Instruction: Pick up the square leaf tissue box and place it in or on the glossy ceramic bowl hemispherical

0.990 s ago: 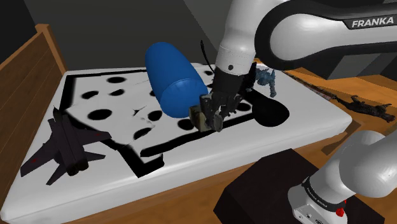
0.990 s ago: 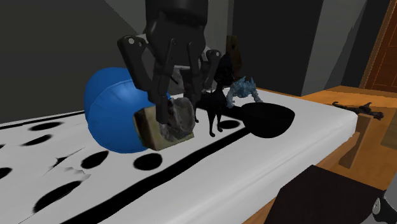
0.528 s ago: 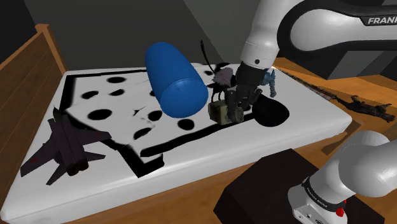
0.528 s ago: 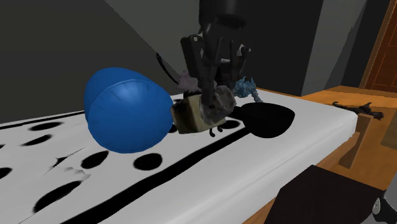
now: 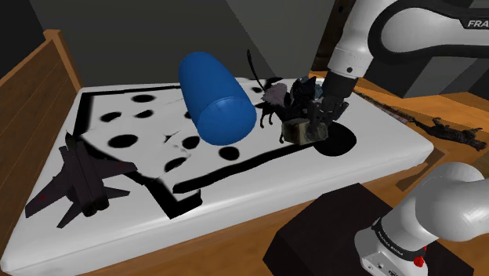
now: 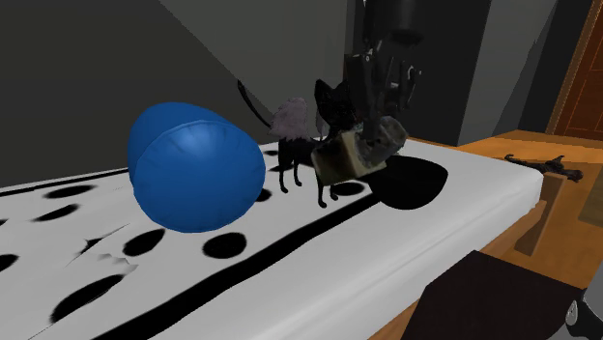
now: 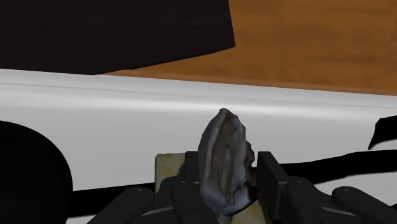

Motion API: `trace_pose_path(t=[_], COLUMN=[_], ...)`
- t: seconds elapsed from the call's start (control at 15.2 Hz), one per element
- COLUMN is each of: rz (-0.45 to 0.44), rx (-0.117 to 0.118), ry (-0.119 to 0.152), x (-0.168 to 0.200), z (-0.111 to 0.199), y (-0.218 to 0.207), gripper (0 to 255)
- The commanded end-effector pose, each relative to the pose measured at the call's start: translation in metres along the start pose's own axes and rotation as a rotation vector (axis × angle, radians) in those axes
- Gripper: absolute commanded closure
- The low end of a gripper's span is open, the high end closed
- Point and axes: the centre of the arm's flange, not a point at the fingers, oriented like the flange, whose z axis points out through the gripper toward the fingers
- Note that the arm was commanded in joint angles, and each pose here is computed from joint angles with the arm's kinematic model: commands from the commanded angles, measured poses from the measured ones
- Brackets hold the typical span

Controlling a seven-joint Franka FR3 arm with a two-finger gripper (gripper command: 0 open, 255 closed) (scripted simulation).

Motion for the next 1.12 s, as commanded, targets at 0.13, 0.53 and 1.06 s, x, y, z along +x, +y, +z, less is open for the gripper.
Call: trace_pose_path(t=[0.13,0.53,1.06], rz=[-0.002,-0.002,-0.002], rx=[0.0,0.0,0.0], ry=[0.0,0.0,0.0], x=[0.005,0.01,0.018], z=[-0.009,-0.022,-0.039], y=[0.052,0.13,0.232], gripper=[255,255,255])
